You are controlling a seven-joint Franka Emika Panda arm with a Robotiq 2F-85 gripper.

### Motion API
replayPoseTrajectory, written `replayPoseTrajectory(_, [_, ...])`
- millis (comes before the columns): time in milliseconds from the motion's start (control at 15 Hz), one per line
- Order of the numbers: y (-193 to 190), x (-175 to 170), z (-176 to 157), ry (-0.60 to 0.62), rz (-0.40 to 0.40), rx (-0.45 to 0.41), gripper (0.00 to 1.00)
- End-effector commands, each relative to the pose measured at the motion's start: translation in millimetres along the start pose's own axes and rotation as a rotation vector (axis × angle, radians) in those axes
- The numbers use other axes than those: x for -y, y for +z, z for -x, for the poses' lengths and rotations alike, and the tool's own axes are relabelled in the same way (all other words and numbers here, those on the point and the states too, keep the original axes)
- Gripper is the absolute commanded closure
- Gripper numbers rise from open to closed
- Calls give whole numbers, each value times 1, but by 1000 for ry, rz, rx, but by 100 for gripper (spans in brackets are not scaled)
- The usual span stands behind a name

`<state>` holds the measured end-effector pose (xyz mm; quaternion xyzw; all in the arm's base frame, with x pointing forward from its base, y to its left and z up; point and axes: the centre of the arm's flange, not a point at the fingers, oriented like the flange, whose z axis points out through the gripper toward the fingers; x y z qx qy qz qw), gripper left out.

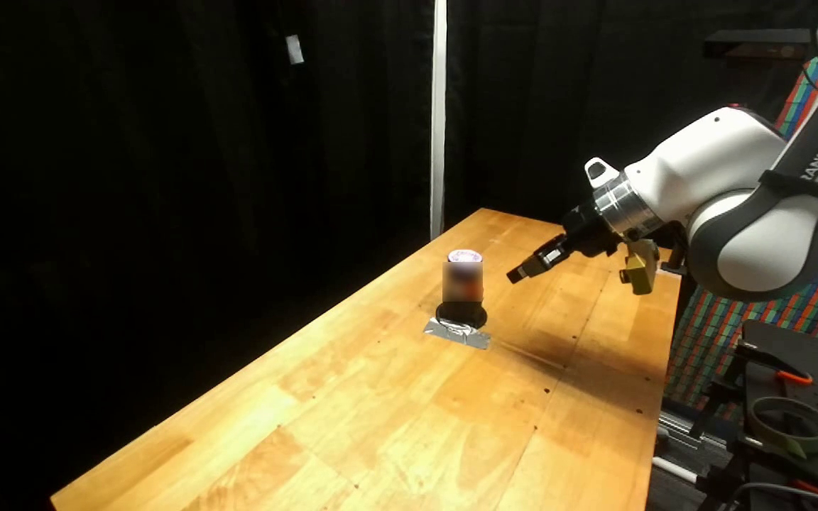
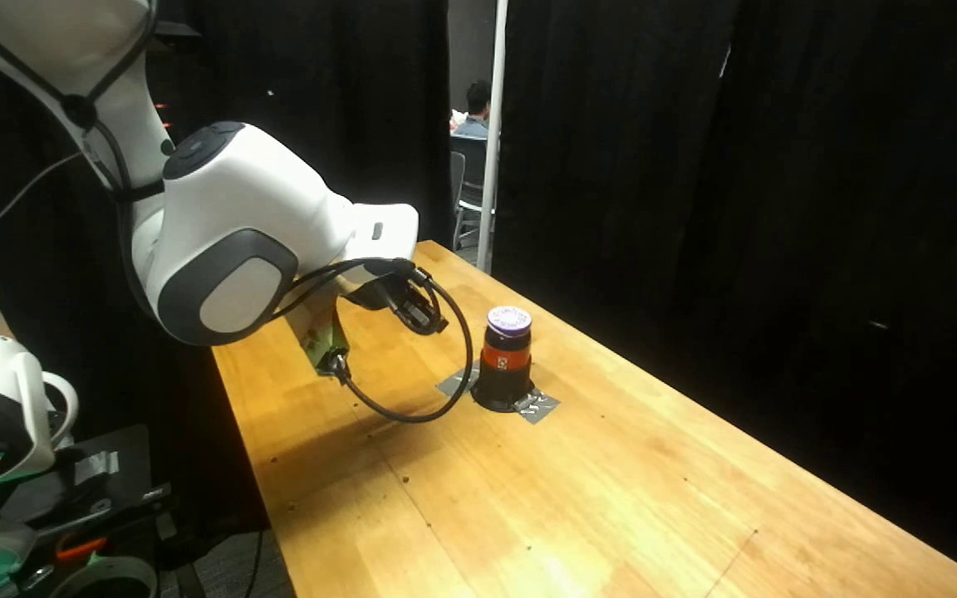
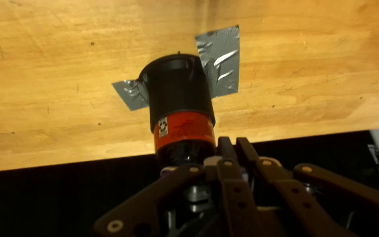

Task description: Put the rubber band around the cup

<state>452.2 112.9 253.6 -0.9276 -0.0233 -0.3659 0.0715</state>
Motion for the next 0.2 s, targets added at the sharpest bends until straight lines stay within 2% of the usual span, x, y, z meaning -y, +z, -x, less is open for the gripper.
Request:
replayPoseTrajectory(0, [1,1,2,-1,-2,15,84])
replayPoseTrajectory(133, [2,0,2,1,0,16,67])
